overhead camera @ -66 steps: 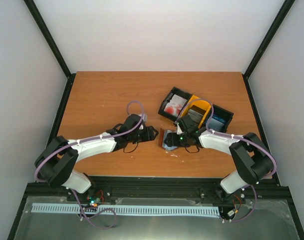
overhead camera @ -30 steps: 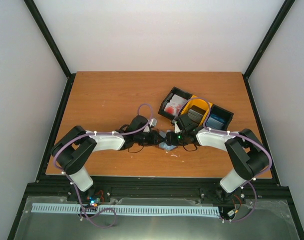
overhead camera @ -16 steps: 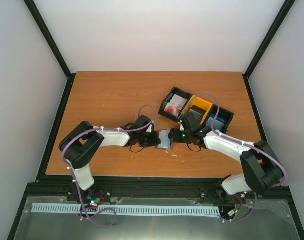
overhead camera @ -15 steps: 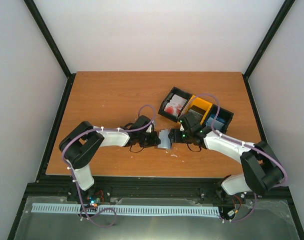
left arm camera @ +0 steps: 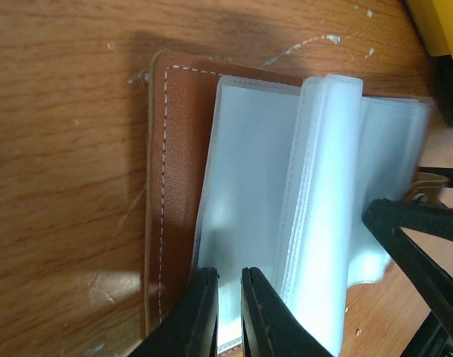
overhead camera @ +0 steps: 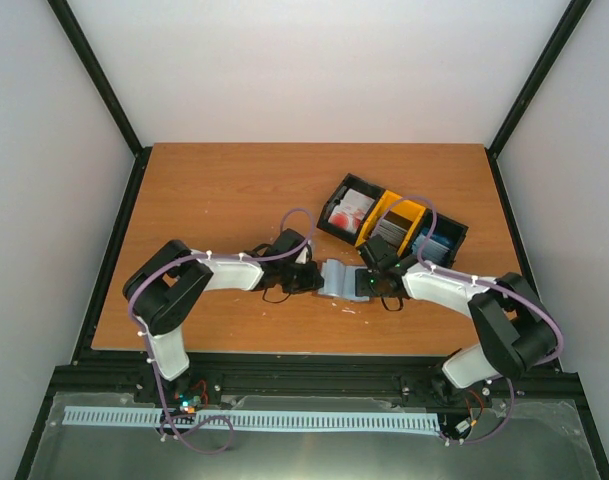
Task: Put the credit cards into the card holder
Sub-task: Open the card holder at the center of the board.
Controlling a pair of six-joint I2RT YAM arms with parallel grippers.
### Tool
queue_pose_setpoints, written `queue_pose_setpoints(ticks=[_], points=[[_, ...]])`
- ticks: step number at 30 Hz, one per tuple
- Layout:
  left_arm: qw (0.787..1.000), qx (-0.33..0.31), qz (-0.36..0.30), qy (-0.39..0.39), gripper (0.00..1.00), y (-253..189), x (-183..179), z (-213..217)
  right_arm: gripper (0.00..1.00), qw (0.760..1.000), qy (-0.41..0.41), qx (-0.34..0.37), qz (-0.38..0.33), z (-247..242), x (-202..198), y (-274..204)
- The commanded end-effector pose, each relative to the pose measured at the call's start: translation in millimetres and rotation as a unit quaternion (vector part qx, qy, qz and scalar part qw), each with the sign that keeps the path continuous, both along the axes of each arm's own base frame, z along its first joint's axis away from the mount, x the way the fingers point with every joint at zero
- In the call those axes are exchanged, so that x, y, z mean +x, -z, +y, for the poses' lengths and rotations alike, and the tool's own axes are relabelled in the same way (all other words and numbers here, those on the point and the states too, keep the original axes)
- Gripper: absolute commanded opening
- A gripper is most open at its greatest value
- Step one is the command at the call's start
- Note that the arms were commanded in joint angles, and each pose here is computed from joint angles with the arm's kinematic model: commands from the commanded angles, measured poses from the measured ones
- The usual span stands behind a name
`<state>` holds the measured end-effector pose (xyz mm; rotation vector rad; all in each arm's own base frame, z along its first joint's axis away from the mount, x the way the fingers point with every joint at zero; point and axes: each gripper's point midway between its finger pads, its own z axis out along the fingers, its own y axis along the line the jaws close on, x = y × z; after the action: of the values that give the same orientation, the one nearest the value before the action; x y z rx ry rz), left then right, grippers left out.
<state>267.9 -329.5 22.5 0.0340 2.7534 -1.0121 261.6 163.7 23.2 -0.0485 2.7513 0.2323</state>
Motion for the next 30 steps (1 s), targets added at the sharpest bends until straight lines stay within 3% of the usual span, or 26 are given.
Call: queue_pose_setpoints(ticks=[1,10,19,30], points=[[0.998,0.058,0.034,-0.014,0.11,26,-9,20,0.57,0.996,0.026,-0.083,0.004,-30,-3,14],[0.997,0.061,0.042,-0.012,0.11,30,-13,22,0.56,0.994,0.011,-0.103,0.032,-29,-4,29],[1.0,0.028,0.012,0.001,0.11,6,-5,9,0.52,0.996,-0.026,0.024,-0.081,15,25,-75],[1.0,-0.015,-0.002,0.023,0.12,-17,-6,-3,0.19,0.99,-0.086,0.1,-0.059,50,18,-79]])
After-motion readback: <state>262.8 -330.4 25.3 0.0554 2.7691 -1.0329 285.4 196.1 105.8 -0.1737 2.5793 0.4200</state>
